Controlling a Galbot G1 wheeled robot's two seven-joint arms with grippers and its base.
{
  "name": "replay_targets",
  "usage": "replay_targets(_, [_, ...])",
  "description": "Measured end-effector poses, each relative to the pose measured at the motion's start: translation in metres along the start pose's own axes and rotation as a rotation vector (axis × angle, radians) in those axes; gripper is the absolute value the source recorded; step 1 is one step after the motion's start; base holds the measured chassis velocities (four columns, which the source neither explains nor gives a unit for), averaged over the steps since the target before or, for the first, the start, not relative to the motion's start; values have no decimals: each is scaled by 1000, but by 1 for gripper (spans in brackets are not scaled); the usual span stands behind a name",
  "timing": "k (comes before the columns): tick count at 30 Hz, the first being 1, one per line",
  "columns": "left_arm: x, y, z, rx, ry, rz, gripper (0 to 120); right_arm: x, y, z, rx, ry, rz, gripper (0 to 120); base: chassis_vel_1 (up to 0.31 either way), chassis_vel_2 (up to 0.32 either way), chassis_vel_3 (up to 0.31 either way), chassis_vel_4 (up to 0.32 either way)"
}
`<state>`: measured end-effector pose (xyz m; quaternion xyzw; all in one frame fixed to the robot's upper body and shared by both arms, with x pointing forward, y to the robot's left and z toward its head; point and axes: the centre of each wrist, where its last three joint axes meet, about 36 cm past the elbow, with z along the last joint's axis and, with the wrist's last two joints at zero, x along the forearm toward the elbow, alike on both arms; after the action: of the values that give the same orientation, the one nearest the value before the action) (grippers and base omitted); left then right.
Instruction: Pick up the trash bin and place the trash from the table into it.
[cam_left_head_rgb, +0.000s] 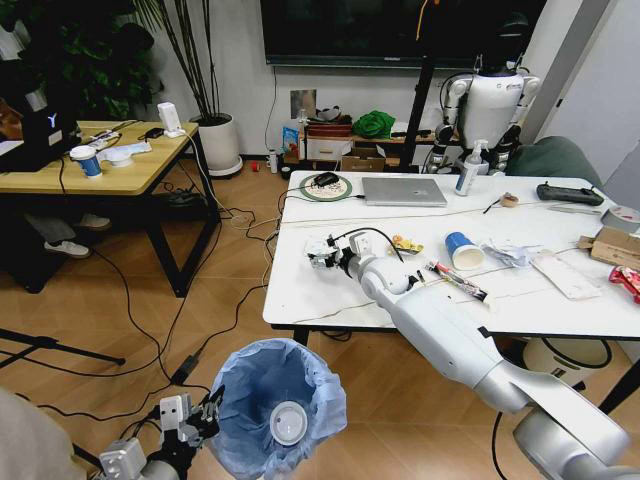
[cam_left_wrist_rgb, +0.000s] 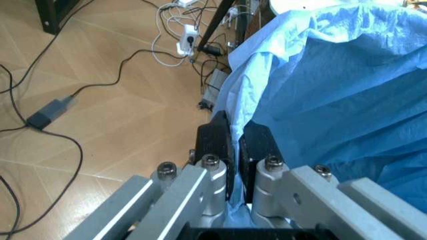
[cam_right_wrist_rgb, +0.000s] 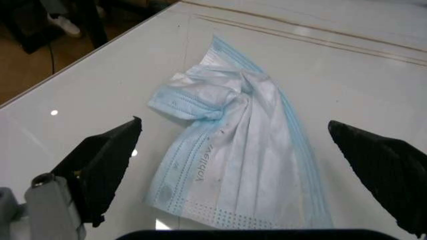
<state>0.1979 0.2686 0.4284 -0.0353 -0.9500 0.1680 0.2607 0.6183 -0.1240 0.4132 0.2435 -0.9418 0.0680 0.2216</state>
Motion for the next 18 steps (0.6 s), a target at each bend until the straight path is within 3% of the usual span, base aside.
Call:
replay_targets(4, [-1,0,1,1,2,1,0,-2,-2,7,5,14,4,100,0,0,0,0])
replay_targets(7, [-2,0,1,3,1,1,0,-4,-4,12,7,24,7,91,0,0,0,0])
replay_targets(18, [-2,1,0,5,-1,0,0,-7,-8,13,14,25,11,49,0,0,0,0])
